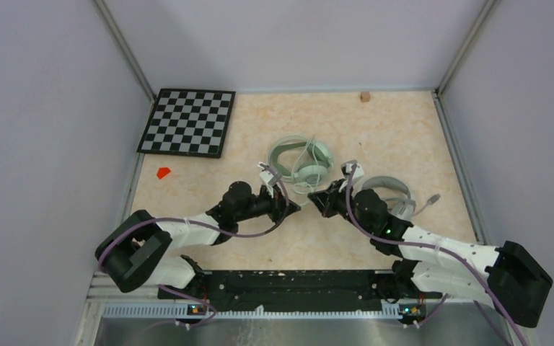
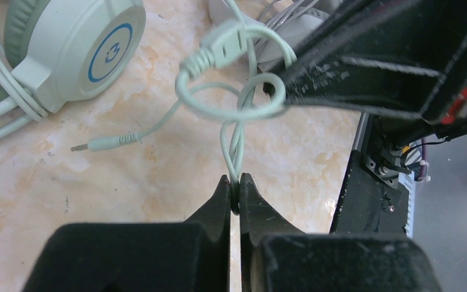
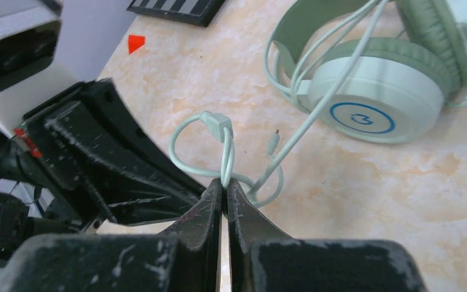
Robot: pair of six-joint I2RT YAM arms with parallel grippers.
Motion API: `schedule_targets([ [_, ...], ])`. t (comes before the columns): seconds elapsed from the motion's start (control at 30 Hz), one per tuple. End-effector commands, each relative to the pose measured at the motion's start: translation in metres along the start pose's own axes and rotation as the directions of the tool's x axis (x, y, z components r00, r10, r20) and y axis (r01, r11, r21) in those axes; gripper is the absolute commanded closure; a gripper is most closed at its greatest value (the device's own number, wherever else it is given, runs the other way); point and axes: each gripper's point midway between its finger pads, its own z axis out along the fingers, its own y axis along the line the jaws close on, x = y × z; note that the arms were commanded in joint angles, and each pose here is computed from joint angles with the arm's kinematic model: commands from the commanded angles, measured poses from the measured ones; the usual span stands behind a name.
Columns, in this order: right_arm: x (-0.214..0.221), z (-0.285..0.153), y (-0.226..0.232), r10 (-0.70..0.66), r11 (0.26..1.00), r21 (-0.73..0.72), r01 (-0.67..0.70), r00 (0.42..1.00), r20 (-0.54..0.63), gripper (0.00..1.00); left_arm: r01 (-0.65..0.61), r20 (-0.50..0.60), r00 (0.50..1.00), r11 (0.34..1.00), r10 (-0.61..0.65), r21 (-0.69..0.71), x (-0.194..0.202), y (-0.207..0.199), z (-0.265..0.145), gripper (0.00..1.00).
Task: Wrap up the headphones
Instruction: Untie the headphones cable at the center of the board.
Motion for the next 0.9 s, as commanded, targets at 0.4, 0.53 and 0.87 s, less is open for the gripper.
schedule_targets([
  [0.4, -0.023, -0.02, -0.058, 0.156, 0.975, 0.135, -0.176, 0.977, 0.144, 1.0, -0.012, 0.007, 1.0, 0.993, 0.013, -0.113, -0.006, 0.011, -0.016, 1.0],
  [0.53, -0.023, -0.032, -0.081, 0.147, 0.952, 0.24, -0.189, 0.973, 0.18, 1.0, 0.019, 0.037, 0.999, 0.98, -0.011, -0.198, -0.011, 0.022, -0.023, 1.0],
  [0.87, -0.046, -0.045, -0.097, -0.006, 0.923, 0.382, -0.056, 0.987, 0.16, 1.0, -0.006, 0.019, 1.0, 0.934, 0.014, -0.357, -0.016, 0.046, -0.033, 1.0],
])
